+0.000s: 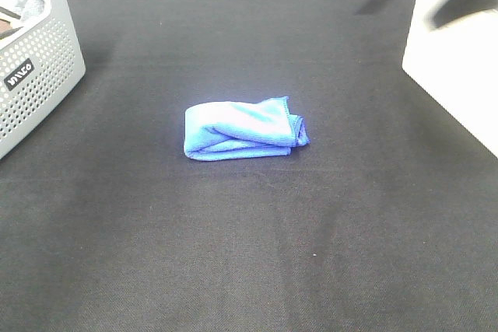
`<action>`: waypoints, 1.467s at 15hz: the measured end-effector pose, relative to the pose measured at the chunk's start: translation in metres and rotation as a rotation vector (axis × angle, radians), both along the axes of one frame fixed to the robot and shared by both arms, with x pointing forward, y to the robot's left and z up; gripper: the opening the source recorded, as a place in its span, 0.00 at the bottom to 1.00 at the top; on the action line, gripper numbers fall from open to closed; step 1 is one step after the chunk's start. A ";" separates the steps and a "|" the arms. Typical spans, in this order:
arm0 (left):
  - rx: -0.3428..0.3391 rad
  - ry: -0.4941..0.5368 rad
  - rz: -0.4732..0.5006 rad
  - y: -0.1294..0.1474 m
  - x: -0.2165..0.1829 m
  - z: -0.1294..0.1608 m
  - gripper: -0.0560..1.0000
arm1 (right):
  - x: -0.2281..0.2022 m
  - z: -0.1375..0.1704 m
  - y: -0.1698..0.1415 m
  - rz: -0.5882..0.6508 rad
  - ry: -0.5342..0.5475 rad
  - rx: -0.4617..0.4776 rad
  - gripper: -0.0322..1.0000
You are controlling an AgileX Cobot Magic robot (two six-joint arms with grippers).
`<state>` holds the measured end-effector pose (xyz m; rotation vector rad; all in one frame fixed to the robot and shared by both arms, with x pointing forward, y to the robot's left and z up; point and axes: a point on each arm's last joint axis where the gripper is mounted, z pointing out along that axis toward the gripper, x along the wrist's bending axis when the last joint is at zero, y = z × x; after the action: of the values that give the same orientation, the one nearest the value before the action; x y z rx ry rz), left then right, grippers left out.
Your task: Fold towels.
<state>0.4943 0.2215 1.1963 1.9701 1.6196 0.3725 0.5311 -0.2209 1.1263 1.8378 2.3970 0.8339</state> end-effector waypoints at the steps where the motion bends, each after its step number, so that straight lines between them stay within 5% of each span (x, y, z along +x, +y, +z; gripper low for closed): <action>1: -0.001 -0.004 0.000 0.007 -0.026 -0.002 0.76 | -0.026 0.011 -0.007 -0.018 -0.040 -0.021 0.90; 6: -0.016 -0.101 -0.015 0.044 -0.158 -0.036 0.76 | -0.143 0.016 -0.038 -0.088 -0.191 -0.123 0.90; 11: -0.040 -0.309 -0.044 0.071 -0.254 -0.097 0.76 | -0.231 -0.032 -0.057 -0.112 -0.302 -0.160 0.90; 16: 0.005 -0.382 -0.104 0.076 -0.271 -0.141 0.76 | -0.268 -0.070 -0.067 -0.142 -0.447 -0.181 0.90; 22: -0.022 -0.469 -0.105 0.072 -0.259 -0.144 0.76 | -0.271 -0.074 -0.068 -0.158 -0.526 -0.163 0.90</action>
<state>0.2353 0.2934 1.0521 1.7727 1.2118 0.7109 0.2603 -0.2887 1.0522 1.4895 1.9093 0.9318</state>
